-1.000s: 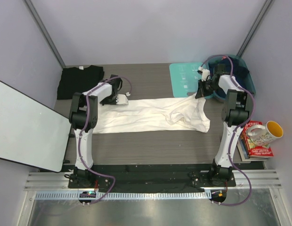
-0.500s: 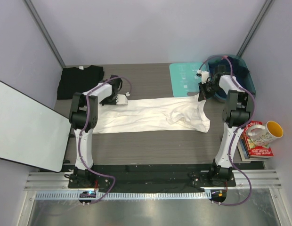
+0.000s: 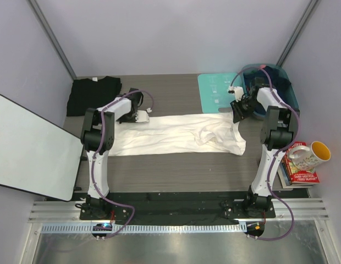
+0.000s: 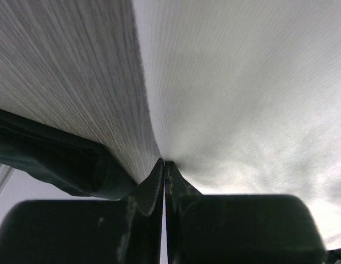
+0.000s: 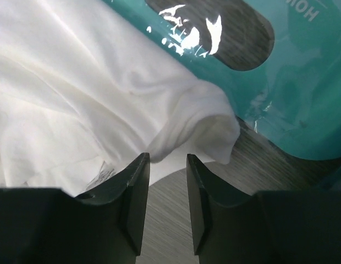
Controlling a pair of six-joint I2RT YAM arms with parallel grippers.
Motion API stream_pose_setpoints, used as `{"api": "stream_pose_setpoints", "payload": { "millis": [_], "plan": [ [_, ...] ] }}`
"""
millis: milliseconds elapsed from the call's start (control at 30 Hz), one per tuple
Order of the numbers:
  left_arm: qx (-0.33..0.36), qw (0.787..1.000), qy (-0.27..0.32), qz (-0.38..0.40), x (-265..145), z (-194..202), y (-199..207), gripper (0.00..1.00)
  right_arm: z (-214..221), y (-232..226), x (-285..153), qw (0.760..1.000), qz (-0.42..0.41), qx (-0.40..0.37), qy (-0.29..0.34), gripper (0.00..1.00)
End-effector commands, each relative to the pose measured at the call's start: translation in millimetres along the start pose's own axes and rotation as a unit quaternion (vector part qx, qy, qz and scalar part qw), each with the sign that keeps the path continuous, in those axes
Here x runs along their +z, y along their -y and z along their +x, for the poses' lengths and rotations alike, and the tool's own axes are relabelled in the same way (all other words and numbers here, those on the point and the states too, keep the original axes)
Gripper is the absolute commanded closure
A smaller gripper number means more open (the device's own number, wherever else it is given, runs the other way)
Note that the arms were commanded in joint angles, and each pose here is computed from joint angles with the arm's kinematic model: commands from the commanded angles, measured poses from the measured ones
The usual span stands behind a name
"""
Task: Fold and stack the t-shirts
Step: Fold the tshirt
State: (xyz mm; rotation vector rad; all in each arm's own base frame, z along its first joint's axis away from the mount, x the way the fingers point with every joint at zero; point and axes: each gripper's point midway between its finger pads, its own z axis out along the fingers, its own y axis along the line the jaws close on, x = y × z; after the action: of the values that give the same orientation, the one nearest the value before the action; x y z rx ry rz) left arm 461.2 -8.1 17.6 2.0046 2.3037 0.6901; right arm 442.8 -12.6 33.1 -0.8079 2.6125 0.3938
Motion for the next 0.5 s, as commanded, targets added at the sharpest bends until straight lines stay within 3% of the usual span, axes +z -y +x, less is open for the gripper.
{"api": "stream_pose_setpoints", "payload": {
  "millis": [0, 267, 367, 400, 467],
  "plan": [
    [0.004, 0.999, 0.016, 0.045, 13.1, -3.5, 28.4, 1.00, -25.9, -10.7, -45.8, 0.998, 0.004, -0.045, 0.038, 0.60],
    [-0.003, 0.999, 0.018, 0.044, 11.3, -3.8, 28.4, 1.00, -88.7, 12.8, -69.3, 0.992, 0.021, 0.004, 0.120, 0.62],
    [-0.005, 0.999, 0.018, 0.044, 11.1, -4.0, 29.9, 1.00, -102.4, 18.3, -66.2, 0.989, 0.017, 0.027, 0.146, 0.68],
    [-0.005, 0.999, 0.017, 0.045, 10.9, -2.8, 30.2, 1.00, -104.2, 17.3, -63.8, 0.988, 0.012, 0.030, 0.149, 0.76],
    [-0.005, 0.999, 0.017, 0.044, 10.7, -2.7, 30.1, 1.00, -104.6, 18.4, -53.8, 0.989, 0.009, 0.034, 0.145, 0.84]
  ]
}}
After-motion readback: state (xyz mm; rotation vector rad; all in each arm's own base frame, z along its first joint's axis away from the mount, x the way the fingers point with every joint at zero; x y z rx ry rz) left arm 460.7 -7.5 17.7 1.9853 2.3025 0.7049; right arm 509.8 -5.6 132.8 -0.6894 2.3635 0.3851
